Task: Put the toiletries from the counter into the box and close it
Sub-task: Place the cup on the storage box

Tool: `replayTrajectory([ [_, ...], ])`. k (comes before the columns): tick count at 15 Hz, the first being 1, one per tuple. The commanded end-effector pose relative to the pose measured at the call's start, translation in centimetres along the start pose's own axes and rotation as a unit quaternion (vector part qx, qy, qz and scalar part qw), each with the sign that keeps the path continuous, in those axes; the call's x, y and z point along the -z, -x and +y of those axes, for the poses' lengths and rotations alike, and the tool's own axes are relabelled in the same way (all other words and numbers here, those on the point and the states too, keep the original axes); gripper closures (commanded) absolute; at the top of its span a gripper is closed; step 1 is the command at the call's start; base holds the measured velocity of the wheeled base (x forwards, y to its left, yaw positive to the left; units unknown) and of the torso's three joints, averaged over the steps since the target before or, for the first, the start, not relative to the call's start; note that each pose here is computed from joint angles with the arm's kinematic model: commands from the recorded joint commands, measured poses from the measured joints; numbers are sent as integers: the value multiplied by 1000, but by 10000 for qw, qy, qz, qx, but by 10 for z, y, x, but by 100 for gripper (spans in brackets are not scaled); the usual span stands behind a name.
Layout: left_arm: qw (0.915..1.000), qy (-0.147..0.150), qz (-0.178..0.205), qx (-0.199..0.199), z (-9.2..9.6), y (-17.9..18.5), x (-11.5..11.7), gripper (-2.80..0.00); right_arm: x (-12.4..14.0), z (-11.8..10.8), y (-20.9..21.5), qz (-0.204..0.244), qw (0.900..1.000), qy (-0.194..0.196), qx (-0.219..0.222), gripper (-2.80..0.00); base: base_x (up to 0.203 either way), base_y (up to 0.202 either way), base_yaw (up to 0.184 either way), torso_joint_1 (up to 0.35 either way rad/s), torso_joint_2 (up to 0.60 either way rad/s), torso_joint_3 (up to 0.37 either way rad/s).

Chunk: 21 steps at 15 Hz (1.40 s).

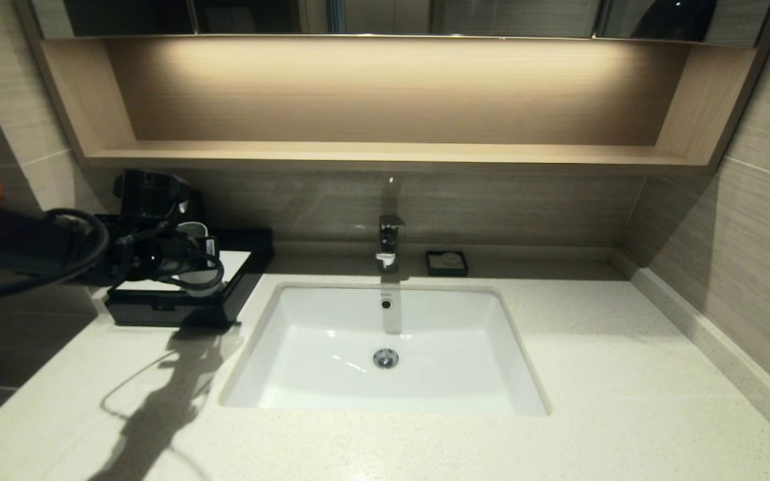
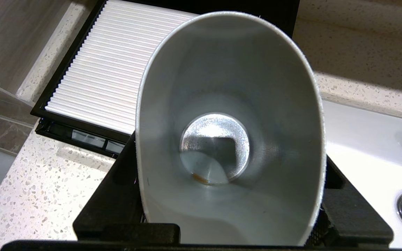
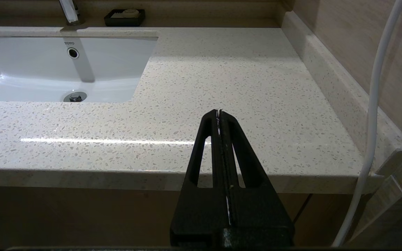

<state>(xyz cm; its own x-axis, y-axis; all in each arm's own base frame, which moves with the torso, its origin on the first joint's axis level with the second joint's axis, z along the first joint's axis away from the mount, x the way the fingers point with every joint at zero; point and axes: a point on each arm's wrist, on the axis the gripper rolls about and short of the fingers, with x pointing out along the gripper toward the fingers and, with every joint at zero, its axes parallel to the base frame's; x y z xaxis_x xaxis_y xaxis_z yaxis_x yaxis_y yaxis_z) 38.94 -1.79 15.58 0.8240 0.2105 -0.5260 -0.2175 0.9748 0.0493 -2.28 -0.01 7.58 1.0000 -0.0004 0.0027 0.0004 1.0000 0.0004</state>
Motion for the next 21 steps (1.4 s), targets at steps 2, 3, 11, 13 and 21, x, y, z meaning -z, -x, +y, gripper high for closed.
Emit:
replayTrajectory([
  [2, 10000, -16, 83, -24, 0, -5, 5, 0, 0, 0, 0, -2, 10000, 2, -2, 0, 0, 0, 0, 0, 0, 0],
  [3, 10000, -18, 93, -19, -1, -6, 5, 0, 0, 0, 0, -9, 10000, 2, -2, 0, 0, 0, 0, 0, 0, 0],
  [11, 9998, 15, 178, -29, -2, -10, 10, 0, 0, 0, 0, 6, 10000, 2, -2, 0, 0, 0, 0, 0, 0, 0],
  [13, 9999, 20, 163, -28, -2, -9, 9, 0, 0, 0, 0, 5, 10000, 2, -2, 0, 0, 0, 0, 0, 0, 0],
  [21, 9999, 40, 107, -23, -1, -7, 6, 0, 0, 0, 0, -3, 10000, 2, -2, 0, 0, 0, 0, 0, 0, 0],
])
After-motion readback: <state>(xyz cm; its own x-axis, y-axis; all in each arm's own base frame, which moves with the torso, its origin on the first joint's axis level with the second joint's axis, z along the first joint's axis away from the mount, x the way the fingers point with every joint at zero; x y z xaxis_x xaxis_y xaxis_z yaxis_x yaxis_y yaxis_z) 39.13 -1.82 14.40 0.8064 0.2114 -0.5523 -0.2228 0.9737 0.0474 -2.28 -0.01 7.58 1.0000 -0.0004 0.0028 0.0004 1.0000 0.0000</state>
